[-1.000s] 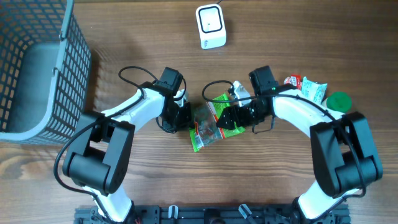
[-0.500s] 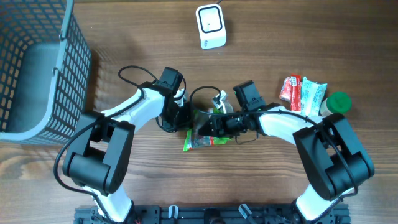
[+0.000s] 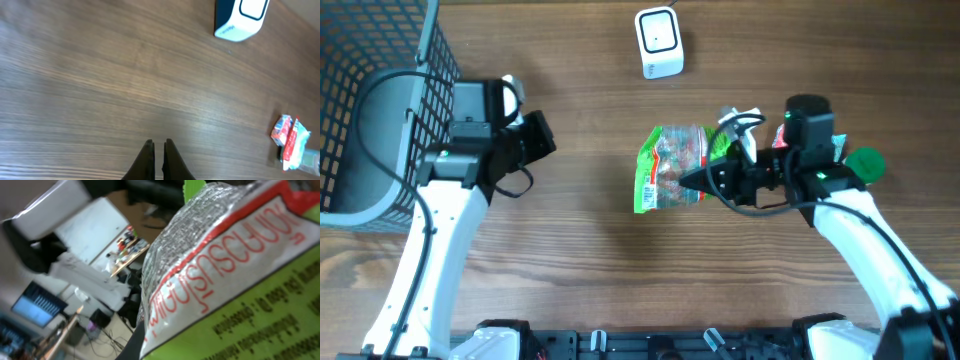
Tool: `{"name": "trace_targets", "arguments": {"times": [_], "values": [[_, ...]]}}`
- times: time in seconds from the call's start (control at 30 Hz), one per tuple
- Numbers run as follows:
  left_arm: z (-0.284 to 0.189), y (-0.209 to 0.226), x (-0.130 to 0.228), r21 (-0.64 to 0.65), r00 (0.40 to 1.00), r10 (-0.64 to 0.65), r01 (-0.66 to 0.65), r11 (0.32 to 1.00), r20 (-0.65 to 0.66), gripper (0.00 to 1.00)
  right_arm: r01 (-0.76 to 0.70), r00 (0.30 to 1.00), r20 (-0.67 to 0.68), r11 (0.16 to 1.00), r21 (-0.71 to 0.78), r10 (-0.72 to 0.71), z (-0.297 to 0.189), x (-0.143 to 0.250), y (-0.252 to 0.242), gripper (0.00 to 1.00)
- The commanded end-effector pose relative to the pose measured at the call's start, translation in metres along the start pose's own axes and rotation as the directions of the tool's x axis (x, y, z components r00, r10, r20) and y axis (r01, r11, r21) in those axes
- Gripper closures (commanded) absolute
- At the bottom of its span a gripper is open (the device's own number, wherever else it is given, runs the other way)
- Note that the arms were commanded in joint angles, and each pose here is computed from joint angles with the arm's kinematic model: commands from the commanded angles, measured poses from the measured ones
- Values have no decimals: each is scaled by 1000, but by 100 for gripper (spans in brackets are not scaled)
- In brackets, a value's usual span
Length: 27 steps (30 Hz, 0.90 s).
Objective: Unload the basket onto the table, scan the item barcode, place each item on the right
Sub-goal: 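Lift the snack bag with the right gripper, release the left, then hold the snack bag under the white scanner with the right gripper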
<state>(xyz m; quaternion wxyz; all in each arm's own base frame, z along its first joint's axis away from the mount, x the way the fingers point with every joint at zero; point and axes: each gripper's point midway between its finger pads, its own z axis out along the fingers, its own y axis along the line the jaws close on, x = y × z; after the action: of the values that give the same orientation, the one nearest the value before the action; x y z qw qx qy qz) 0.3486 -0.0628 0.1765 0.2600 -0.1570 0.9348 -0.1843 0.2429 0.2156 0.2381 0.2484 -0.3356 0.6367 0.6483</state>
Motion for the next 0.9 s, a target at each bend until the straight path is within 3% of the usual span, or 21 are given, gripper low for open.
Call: {"name": "trace_targets", "arguments": {"times": [0.0,0.2,0.33,0.4,0.47,0.6,0.77,0.87], "values": [[-5,17,-10,-57,997,65,-63,996,30,95,24,999,-26,993,-112,-27,-2,-21,47,96],[-2,51,-24,-196,997,33,-18,981,71,95,20,999,-33,994,-108,-24,-3,-30,53,96],[-6,63,-33,-234,994,23,3,972,109,84,3,999,-35,994,-107,-6,-3,-30,53,96],[-8,69,-38,-267,991,27,10,964,132,70,-3,999,-36,994,-107,-1,-3,-30,53,96],[-8,69,-40,-268,990,30,9,963,141,25,-4,999,-36,994,-107,0,-3,-30,52,96],[-12,75,-53,-311,979,45,19,950,199,2,-30,999,-35,994,-105,26,-2,-27,49,96],[-14,77,-57,-327,975,48,26,945,216,0,-171,985,18,975,139,170,10,-3,-19,96],[-14,77,-57,-327,975,48,26,945,216,0,-170,979,-45,925,341,197,20,31,-58,96]]}}
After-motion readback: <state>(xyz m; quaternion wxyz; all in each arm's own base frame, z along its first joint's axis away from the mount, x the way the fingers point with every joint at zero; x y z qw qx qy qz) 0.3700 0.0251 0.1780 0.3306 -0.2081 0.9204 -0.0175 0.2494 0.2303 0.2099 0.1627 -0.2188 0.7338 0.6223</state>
